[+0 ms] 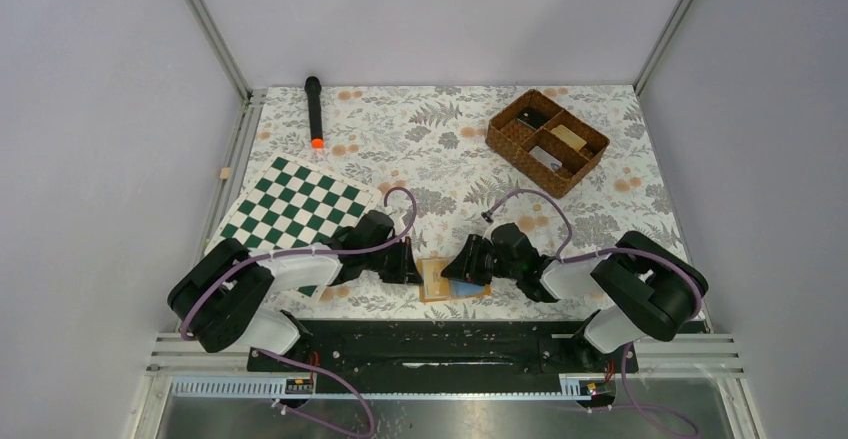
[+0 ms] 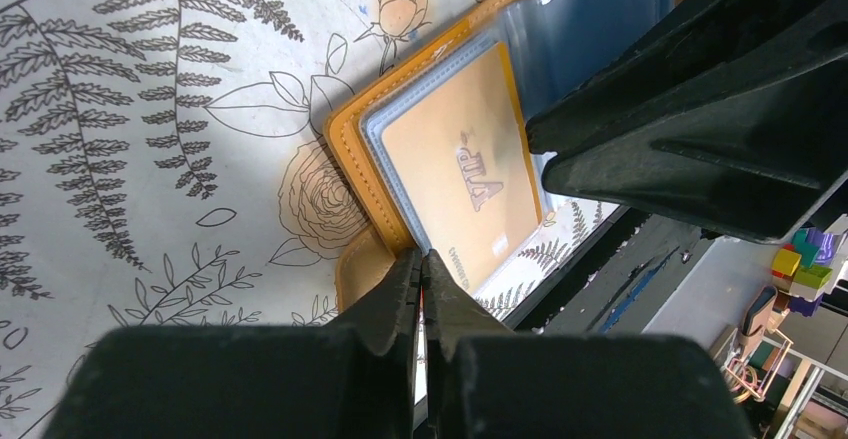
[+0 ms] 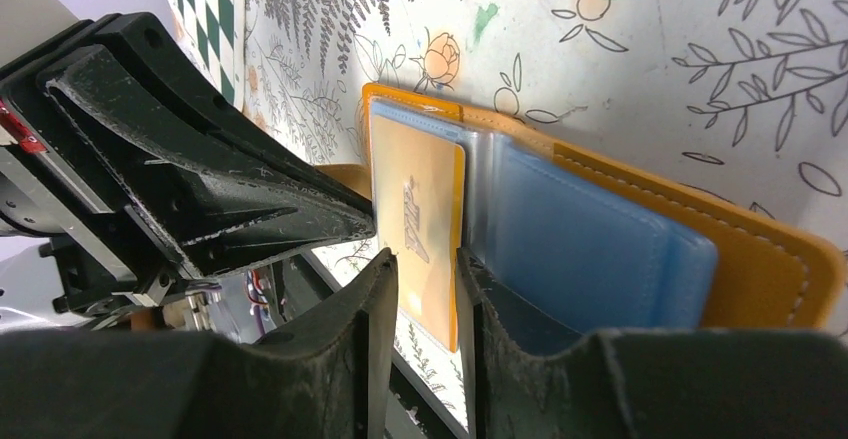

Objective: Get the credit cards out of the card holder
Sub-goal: Remove the credit card from the card holder.

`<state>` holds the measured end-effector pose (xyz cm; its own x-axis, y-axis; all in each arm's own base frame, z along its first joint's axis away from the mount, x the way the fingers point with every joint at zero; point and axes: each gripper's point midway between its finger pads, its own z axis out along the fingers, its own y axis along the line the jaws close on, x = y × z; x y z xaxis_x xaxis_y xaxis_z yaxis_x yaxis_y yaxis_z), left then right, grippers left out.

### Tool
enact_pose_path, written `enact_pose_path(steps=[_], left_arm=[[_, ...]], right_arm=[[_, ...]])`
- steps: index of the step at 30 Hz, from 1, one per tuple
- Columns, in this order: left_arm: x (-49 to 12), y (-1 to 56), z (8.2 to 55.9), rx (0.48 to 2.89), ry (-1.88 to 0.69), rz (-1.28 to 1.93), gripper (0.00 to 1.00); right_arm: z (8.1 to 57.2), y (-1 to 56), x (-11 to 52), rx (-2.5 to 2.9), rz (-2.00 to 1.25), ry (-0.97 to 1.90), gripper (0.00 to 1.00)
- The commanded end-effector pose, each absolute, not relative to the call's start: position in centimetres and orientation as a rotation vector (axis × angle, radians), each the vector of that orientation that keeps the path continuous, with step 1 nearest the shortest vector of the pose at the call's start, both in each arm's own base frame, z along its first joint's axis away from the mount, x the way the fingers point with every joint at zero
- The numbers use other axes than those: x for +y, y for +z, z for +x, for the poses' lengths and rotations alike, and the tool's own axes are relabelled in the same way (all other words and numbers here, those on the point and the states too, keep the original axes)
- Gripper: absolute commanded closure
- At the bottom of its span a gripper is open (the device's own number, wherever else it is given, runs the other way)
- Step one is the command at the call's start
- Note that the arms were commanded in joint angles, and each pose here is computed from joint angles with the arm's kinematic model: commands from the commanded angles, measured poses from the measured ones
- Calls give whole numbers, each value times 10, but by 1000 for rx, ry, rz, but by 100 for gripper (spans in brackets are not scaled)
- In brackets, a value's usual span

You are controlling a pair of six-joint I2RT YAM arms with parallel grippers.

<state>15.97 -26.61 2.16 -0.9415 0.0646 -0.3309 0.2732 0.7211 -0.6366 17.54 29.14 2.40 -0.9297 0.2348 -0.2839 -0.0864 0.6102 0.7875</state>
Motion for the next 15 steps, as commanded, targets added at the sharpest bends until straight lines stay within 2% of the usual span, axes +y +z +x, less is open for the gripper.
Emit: enact_pose_path(steps=[1, 15], left_arm=[[-267, 18, 157, 2635, -1054, 303, 99], [-266, 19, 156, 2641, -1050, 320, 100]], right_arm=[[169, 44, 307, 2395, 130, 1427, 66], [168, 58, 315, 2285, 157, 1588, 71]])
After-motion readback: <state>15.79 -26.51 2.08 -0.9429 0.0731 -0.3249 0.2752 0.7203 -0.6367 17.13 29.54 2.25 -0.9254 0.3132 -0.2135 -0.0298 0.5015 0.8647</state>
